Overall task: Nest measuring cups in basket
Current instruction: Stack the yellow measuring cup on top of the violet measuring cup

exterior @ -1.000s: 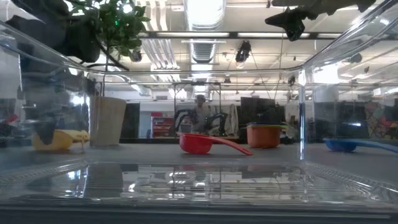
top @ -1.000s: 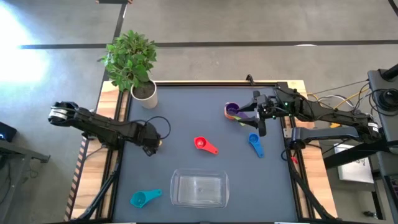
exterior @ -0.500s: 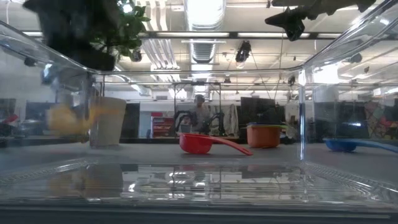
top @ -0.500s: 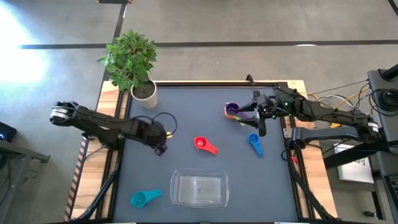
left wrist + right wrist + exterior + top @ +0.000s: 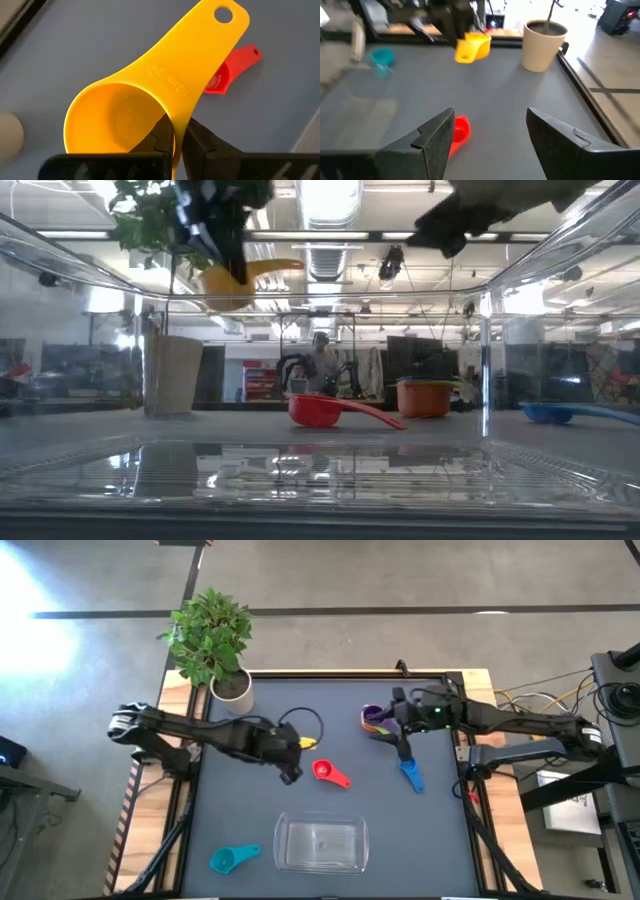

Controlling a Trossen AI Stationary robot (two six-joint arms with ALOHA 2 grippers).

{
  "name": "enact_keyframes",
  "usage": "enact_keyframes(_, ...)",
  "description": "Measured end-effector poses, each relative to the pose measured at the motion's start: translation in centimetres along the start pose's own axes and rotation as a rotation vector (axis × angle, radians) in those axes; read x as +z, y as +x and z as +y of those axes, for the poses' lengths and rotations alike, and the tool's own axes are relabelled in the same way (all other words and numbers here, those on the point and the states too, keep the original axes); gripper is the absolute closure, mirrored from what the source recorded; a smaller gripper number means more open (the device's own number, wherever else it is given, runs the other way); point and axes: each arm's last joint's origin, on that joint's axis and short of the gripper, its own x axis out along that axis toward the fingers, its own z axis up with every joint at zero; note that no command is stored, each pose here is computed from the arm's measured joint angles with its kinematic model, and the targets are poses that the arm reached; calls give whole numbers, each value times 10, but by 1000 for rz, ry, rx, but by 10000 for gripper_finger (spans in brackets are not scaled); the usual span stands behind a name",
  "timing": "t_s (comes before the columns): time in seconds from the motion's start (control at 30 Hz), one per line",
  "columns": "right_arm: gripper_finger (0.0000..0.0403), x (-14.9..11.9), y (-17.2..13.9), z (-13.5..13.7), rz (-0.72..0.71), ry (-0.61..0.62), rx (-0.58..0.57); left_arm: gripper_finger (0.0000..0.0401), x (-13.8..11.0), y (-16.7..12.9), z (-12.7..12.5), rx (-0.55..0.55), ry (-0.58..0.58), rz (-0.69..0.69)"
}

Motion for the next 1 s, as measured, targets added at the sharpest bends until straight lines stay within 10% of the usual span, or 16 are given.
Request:
enact_keyframes(0.47,85,-9,47,-4,15,-93,-96,401,51,37,-15,84,68,9)
enact_keyframes(1.0,96,-1,100,-12,68,-103,-106,401,68,47,-16,68,20,-74)
